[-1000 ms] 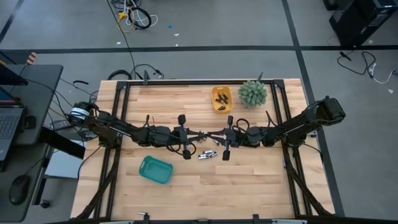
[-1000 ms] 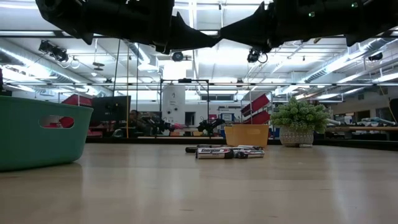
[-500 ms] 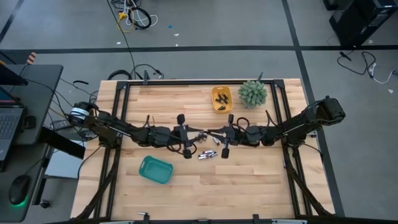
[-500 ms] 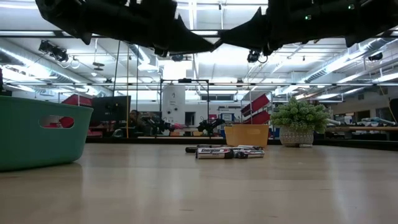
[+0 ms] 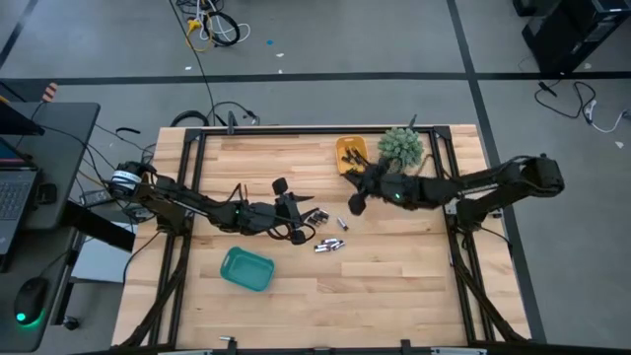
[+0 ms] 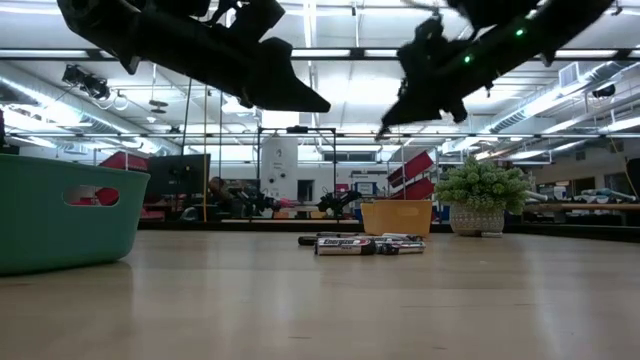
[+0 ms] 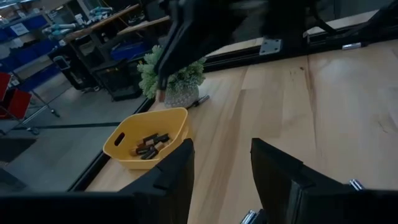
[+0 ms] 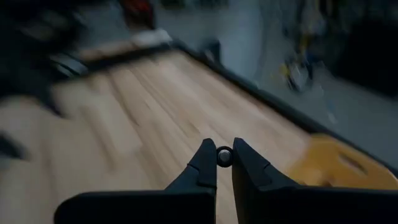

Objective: Sort batteries
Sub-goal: Put the black battery into the yellow bin

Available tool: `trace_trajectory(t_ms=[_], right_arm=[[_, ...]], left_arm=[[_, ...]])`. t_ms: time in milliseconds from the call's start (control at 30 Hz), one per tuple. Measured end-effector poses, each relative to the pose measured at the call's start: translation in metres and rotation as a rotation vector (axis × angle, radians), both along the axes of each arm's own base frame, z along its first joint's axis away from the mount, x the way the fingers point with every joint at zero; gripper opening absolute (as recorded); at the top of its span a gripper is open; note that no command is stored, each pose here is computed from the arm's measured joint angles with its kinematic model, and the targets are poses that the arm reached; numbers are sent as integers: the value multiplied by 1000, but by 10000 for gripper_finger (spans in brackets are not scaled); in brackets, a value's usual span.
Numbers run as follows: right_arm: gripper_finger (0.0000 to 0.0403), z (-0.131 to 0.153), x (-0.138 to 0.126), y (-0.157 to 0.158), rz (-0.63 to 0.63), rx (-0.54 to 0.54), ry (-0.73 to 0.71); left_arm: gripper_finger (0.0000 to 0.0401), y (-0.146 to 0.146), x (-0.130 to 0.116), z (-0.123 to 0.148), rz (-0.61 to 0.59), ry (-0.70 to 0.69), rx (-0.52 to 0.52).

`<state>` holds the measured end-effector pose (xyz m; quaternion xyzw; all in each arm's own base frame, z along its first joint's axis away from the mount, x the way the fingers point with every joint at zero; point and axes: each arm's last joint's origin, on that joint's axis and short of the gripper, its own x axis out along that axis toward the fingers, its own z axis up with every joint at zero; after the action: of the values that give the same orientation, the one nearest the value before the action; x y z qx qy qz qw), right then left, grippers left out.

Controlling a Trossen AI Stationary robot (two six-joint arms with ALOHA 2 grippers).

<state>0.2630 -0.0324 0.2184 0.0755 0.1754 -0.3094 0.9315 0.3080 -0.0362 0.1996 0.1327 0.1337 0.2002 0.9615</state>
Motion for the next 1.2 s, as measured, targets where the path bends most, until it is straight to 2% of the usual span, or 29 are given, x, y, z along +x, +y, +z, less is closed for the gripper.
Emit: trace_trajectory(t_ms=[167,300,533,800,1200], right_arm=[[18,-2,3,-29,-85,119,162],[19,-3,6,-46,-105,178,218],[21,-19,10,-66,-103,273,265],[38,-39,16,-72,-115,297,319],[59,-41,19,-73,-112,295,309]], left_arm=[[153,2,-1,-4,5,42,6],[153,4,-2,-10,-8,107,-13],[153,9,-7,-27,-149,291,-90],[153,10,-9,-30,-190,334,-111],[153,10,-9,-31,-192,341,-108]])
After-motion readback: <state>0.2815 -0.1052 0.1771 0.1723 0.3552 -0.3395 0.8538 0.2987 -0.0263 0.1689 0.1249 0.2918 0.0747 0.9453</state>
